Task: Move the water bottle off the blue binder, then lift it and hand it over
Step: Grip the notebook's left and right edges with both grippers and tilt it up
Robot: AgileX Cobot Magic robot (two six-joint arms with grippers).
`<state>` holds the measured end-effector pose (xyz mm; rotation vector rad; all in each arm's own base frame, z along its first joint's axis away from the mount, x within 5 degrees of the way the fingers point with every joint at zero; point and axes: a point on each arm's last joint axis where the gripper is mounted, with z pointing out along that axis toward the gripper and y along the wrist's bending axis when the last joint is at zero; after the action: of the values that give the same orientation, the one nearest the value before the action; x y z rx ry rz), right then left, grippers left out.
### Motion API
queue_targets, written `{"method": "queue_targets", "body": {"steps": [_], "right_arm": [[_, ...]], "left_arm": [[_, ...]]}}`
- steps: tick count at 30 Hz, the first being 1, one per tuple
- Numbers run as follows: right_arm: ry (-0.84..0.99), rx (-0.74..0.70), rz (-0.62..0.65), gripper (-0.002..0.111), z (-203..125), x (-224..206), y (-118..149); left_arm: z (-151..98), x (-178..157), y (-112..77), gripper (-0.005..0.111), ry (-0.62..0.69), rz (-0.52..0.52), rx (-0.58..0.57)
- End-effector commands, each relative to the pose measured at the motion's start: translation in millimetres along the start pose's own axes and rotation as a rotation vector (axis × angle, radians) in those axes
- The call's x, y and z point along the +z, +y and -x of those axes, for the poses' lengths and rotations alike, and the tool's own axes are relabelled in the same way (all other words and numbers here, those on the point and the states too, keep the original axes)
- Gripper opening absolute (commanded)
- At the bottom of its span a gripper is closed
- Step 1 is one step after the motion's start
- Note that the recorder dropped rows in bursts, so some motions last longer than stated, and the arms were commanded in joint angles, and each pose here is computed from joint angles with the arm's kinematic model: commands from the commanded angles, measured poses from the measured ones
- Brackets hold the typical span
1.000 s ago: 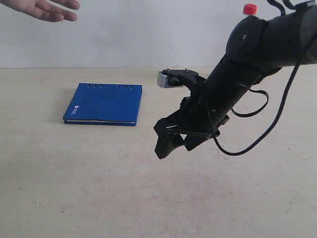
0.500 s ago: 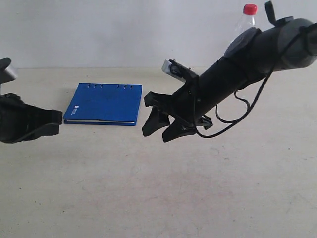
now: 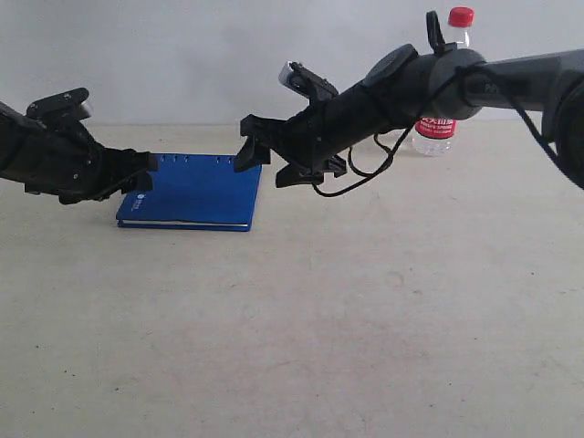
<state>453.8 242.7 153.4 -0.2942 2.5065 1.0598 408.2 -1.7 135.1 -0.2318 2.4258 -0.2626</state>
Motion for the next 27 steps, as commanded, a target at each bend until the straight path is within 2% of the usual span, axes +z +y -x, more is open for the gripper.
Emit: {"method": "queue_targets", "body": {"steps": [1,4,6,9,11,13,15,18,20,24,27], "right_arm": [[-0.041,0.026,-0.033,0.066,6,11,-25],[-0.061,0.131,-0.026,0.066,7,13,-55],[-0.055,0.138,0.002,0.066,6,13,-66],[-0.029,0.07,0.018,0.066,3,14,-67],[-0.029,0.067,0.022,0.066,3,14,-67],[-0.016,0.065,0.031,0.066,2,14,-66],[-0.01,0.065,0.035,0.066,2,14,-65],[-0.001,0.06,0.044,0.066,1,14,-64],[0.016,0.058,0.058,0.066,-1,14,-63],[0.046,0.043,0.084,0.066,-4,14,-60],[0.067,0.041,0.102,0.066,-6,14,-59]], "left_arm": [[9,31,1.9,0.062,0.026,-0.04,-0.011],[7,55,-2.3,0.062,0.1,-0.119,-0.008],[7,64,-3.6,0.062,0.121,-0.146,-0.007],[11,62,-6.8,0.062,0.12,-0.171,0.034],[16,60,0.1,0.062,0.084,-0.133,0.069],[28,53,13.5,0.062,0.019,-0.073,0.014],[31,52,19.6,0.062,0.004,-0.061,-0.012],[27,54,18.9,0.062,0.034,-0.083,-0.009],[24,54,11.8,0.062,0.054,-0.112,-0.007],[17,53,-13.8,0.062,0.1,-0.303,0.019],[19,46,-32.2,0.062,0.082,-0.524,0.01]]}}
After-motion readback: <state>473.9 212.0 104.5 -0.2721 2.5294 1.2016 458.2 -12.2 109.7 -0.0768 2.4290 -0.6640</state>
